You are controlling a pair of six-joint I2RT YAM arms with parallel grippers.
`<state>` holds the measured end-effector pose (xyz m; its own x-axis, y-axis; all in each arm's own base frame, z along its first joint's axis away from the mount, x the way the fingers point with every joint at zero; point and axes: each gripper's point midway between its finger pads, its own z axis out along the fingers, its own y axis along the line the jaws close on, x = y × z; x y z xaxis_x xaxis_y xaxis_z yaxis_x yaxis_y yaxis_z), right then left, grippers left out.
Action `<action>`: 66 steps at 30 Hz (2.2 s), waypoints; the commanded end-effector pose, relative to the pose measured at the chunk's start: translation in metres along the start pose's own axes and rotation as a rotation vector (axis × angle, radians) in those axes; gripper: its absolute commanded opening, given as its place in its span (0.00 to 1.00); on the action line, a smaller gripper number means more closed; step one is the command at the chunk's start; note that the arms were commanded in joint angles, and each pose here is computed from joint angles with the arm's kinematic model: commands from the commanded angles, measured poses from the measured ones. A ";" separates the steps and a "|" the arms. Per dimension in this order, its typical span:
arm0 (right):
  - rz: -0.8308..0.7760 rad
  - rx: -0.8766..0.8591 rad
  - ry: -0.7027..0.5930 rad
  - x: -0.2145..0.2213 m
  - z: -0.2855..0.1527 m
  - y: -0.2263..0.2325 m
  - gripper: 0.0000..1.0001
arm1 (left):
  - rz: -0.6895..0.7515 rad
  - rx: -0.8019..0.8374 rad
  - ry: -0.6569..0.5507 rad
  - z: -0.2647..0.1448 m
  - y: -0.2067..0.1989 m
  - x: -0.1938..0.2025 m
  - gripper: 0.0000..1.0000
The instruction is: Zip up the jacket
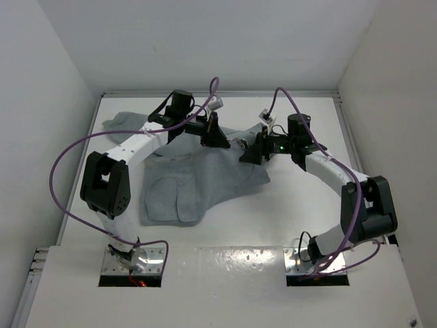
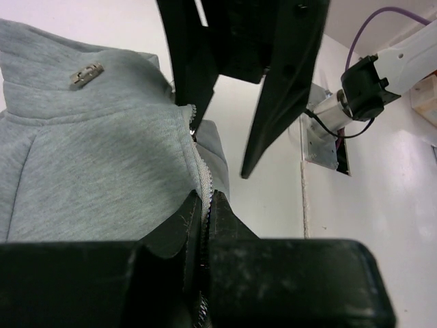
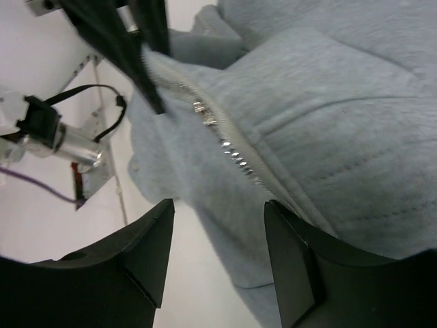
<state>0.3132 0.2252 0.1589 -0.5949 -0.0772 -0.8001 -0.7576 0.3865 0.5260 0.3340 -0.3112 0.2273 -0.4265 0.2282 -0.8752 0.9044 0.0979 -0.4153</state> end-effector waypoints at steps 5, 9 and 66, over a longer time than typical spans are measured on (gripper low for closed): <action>-0.146 0.039 -0.138 -0.056 0.008 -0.015 0.57 | 0.120 0.043 -0.065 -0.011 -0.024 -0.039 0.00; -0.160 0.020 -0.173 -0.067 0.011 -0.013 0.57 | 0.121 0.051 -0.062 -0.008 -0.027 -0.038 0.00; 0.133 0.771 0.051 -0.018 -0.194 -0.139 1.00 | -0.101 -1.061 -0.023 -0.173 0.125 -0.059 1.00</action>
<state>0.3922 0.0141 0.1773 -0.6141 -0.0369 -0.7884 -0.3364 0.9158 0.2192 0.4543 -0.1856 0.2770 -0.4435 0.2163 -0.8698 0.5621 0.8230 -0.0820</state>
